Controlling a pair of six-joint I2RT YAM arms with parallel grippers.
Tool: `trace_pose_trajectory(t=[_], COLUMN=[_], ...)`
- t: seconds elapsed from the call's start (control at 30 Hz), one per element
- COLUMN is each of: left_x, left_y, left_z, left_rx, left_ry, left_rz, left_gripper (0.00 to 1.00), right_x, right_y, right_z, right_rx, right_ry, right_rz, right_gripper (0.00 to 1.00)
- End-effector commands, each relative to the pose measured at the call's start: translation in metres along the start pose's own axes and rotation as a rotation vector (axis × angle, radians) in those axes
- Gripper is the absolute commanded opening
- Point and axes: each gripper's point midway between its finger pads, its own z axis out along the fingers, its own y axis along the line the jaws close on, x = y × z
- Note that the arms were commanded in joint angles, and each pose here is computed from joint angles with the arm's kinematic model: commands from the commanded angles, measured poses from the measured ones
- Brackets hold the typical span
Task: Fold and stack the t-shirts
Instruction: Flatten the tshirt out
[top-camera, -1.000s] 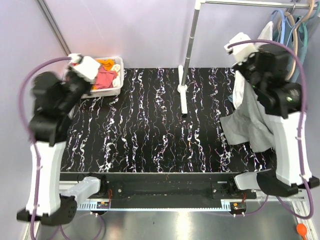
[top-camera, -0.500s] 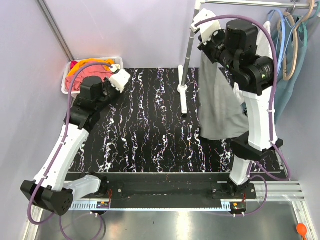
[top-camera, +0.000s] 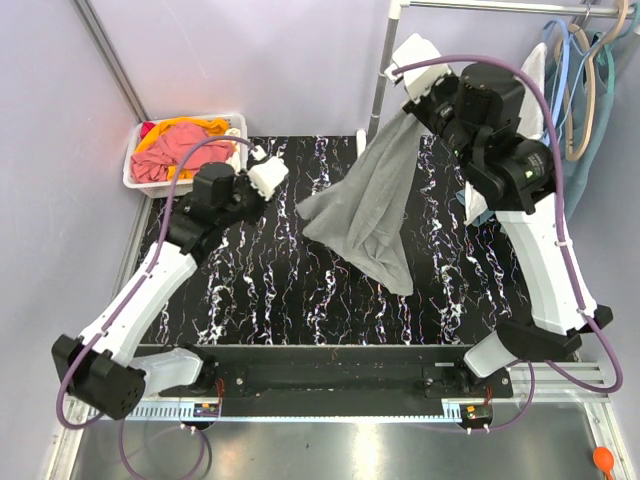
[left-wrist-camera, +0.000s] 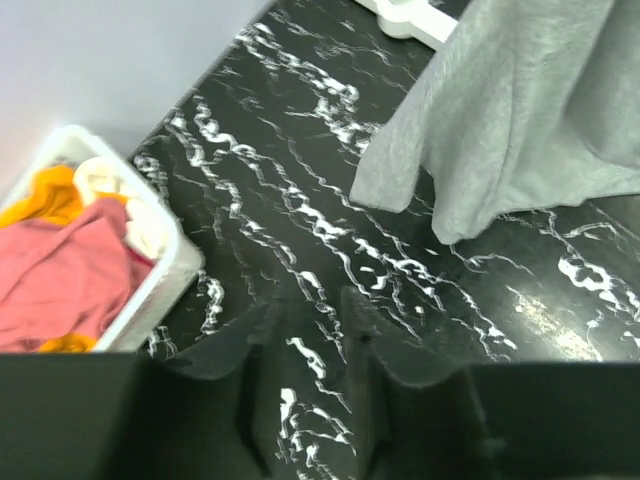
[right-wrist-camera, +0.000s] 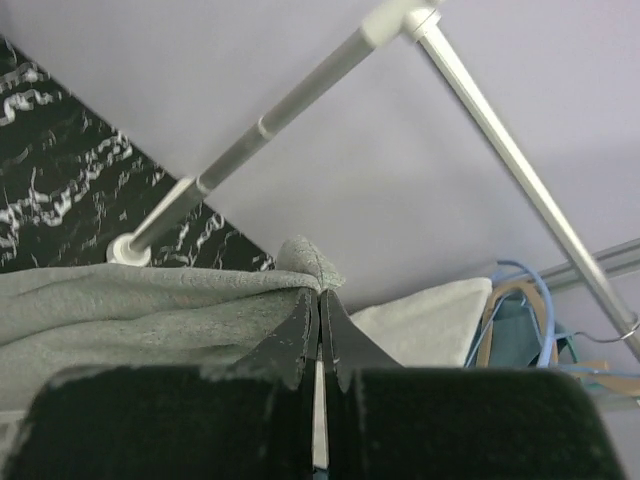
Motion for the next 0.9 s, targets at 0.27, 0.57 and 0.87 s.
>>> trace_pose_trajectory(t=[0.27, 0.57, 0.87], left_x=[0.045, 0.038, 0.020], left_y=[-0.046, -0.050, -0.062], left_z=[0.082, 0.150, 0.214], left_rx=[0.250, 0.320, 0.472], left_ry=[0.104, 0.134, 0.113], left_rz=[0.066, 0.070, 0.058], left_gripper=[0.99, 0.99, 0.99], right_x=[0.157, 0.249, 0.251], right_y=[0.102, 0.172, 0.181], right_z=[-0.010, -0.033, -0.029], right_rx=[-0.183, -0.370, -0.397], right_ry=[0.346, 0.546, 0.553], right_rz=[-0.187, -0.253, -0.239], right_gripper=[0.00, 0.00, 0.00])
